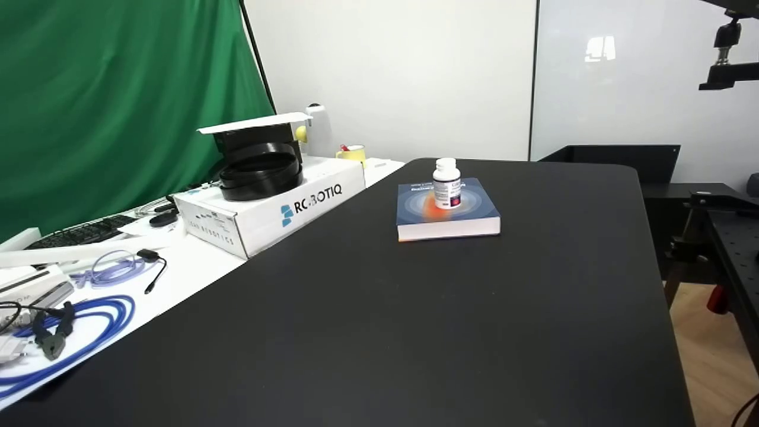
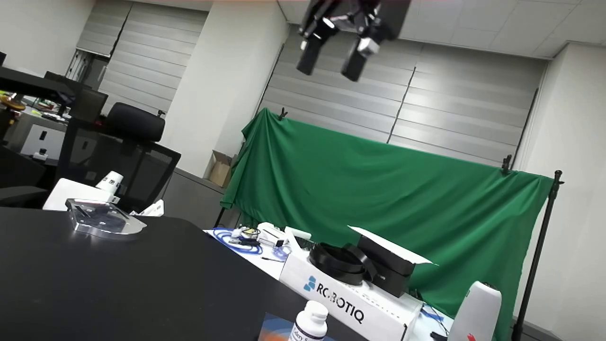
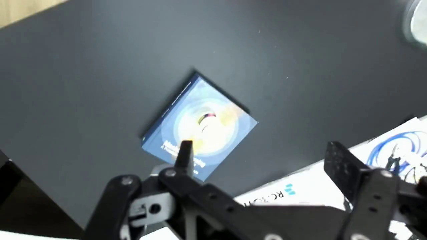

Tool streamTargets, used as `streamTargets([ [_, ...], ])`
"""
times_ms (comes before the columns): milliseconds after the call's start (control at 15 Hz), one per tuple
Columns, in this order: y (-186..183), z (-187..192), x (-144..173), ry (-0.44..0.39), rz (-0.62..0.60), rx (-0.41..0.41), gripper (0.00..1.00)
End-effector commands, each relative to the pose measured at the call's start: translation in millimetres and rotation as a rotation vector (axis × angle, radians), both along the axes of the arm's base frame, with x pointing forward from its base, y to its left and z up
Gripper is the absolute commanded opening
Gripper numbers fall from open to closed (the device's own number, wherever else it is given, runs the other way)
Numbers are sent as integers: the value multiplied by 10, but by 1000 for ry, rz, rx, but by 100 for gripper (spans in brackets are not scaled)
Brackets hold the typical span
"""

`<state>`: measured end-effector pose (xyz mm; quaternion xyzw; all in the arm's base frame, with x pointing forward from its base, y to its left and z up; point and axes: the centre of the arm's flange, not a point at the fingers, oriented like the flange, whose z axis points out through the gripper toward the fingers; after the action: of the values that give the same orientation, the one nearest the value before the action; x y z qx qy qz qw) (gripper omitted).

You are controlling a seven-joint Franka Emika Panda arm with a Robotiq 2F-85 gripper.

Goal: Remove the object from the book and place it on the table

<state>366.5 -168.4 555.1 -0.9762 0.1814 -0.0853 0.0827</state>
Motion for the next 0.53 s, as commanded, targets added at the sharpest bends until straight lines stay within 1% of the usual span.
streamTargets([
  [0, -361, 134, 848, -11, -93, -78, 100],
  [200, -480, 97, 1450, -27, -154, -147, 100],
  [333, -488, 34, 1868, -12, -182, -180, 100],
  [467, -440, -32, 2193, 15, -204, -199, 100],
])
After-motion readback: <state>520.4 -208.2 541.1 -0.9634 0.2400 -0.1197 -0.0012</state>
